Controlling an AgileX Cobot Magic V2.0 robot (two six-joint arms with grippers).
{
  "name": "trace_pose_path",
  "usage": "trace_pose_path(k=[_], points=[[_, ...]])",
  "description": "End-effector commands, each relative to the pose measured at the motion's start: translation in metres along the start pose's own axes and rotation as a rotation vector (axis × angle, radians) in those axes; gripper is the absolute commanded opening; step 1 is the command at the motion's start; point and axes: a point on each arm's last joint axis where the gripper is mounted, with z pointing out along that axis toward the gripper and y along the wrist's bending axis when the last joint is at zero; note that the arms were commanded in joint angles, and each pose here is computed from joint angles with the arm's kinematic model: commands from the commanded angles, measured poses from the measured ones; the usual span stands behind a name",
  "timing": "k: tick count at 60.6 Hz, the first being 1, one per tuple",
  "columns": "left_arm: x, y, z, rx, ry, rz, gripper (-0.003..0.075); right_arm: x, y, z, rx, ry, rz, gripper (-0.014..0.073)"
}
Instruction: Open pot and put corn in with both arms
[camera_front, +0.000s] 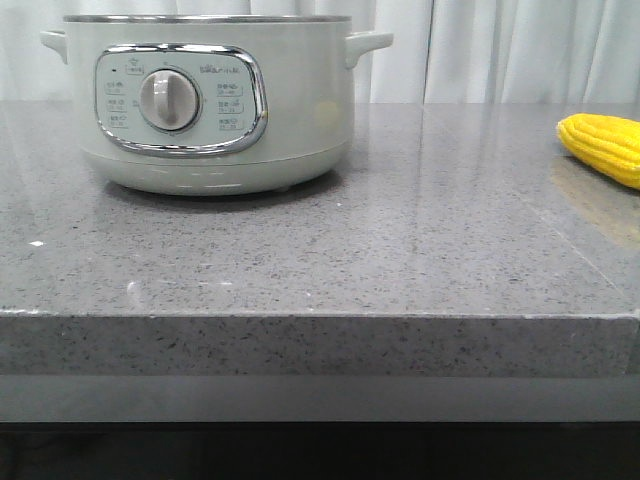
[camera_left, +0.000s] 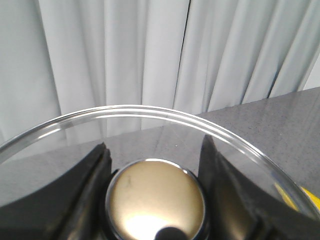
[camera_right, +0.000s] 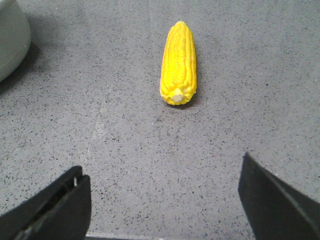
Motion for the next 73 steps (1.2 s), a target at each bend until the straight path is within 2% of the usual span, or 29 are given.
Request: trace_pose_path(k=[1, 9, 18, 27, 40, 58, 73], points=[[-0.049, -0.006, -0.061, -0.001, -0.207, 0.028, 0.0206, -0.017, 0.001, -0.004, -0.001, -0.102, -0.006, 0.0615], [-0.051, -0.008, -0.099, 0.002, -0.198, 0.037, 0.0206, -0.017, 0.001, -0.004, -0.001, -0.102, -0.006, 0.0615], [-0.038, -0.010, -0.135, 0.001, -0.208, 0.037, 0.0206, -0.017, 0.001, -0.004, -0.001, -0.102, -0.006, 0.0615], [-0.016, -0.010, -0.166, 0.001, -0.196, 0.036, 0.0206, -0.017, 0.001, -0.004, -0.001, -0.102, -0.006, 0.0615], [0.034, -0.011, -0.209, 0.001, -0.166, 0.033, 0.0206, -0.017, 0.001, -0.004, -0.001, -0.102, -0.006, 0.0615], [0.096, -0.011, -0.250, 0.009, -0.154, 0.018, 0.0206, -0.016, 0.001, -0.003, 0.000, -0.096, -0.006, 0.0615], [0.110, -0.012, -0.260, 0.011, -0.164, 0.016, 0.0206, -0.027, 0.001, -0.001, 0.005, -0.086, -0.012, 0.0615]])
